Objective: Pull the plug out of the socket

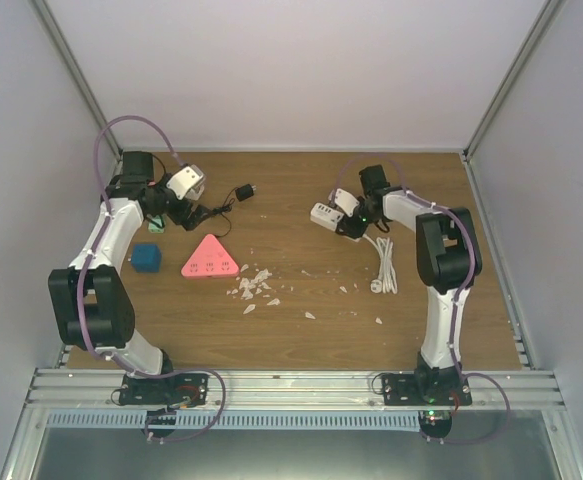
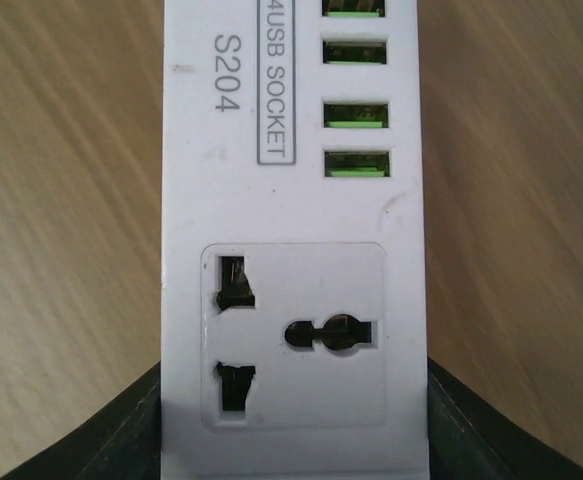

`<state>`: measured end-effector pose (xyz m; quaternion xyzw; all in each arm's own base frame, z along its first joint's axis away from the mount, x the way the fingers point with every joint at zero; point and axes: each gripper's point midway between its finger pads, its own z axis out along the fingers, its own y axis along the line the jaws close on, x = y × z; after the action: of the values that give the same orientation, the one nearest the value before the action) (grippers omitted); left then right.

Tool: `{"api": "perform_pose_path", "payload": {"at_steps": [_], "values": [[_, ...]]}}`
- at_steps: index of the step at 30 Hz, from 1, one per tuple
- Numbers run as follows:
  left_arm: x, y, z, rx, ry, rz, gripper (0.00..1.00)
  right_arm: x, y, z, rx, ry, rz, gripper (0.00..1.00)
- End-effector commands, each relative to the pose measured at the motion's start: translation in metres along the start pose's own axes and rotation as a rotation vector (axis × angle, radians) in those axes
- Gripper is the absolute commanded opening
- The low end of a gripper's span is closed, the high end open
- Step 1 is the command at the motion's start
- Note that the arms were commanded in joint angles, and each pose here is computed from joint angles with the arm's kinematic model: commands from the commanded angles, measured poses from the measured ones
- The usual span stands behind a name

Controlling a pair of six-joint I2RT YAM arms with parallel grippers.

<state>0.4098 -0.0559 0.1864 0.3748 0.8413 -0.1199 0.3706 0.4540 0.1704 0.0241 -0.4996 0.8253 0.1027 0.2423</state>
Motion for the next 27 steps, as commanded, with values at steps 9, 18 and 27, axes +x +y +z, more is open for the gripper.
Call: {"api": "perform_pose_path", "payload": {"at_steps": [9,18,27], "values": [[-0.032,0.029,-0.003,-0.131,-0.101,0.016,0.99,0.086,-0.068,-0.038,0.148,0.08,0.375,0.48],[-0.033,0.031,0.007,-0.105,-0.118,-0.035,0.99,0.126,-0.091,-0.063,0.208,0.077,0.528,0.49],[-0.042,0.037,0.015,-0.061,-0.129,-0.09,0.99,0.113,-0.099,-0.084,0.243,0.035,0.518,0.74]]}}
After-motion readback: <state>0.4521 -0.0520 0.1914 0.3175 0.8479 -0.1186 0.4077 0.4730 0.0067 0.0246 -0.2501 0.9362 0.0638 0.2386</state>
